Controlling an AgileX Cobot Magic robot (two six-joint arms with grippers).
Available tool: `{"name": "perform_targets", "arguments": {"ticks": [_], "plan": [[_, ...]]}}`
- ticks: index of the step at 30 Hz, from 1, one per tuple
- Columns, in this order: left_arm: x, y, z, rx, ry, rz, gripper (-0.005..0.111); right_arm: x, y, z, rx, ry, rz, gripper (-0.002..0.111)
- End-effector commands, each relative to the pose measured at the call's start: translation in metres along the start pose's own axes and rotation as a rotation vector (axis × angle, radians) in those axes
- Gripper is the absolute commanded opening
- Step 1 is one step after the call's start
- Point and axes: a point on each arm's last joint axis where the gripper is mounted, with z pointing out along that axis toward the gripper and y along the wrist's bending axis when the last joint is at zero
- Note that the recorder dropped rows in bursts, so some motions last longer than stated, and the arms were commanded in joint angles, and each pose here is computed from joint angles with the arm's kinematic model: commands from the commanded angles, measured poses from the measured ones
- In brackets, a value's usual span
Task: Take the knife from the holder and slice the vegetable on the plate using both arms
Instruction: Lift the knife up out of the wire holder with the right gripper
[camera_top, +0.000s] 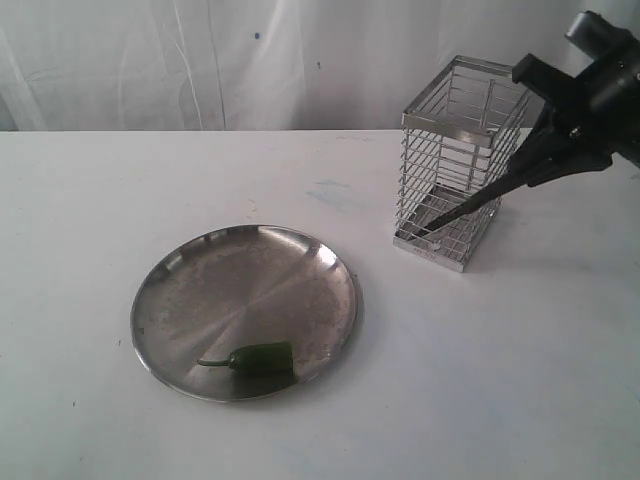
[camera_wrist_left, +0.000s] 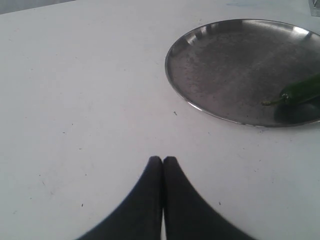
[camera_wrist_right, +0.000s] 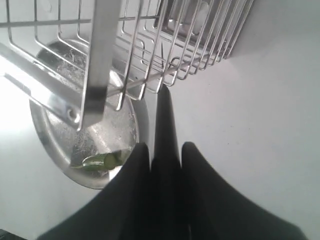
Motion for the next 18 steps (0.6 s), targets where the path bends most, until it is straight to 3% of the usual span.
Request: {"name": "perform_targets", "arguments": {"ticks": [1,18], "plan": [[0.001,-0.001,0.000,0.010,0.000,-0.001,0.000,0.007,0.012,-0.025,0.000,-0.064,-0.023,0.000],[0.001,-0.001,0.000,0.010,0.000,-0.001,0.000,0.054,0.044,-0.104,0.050,-0.281,-0.077,0.000]]}}
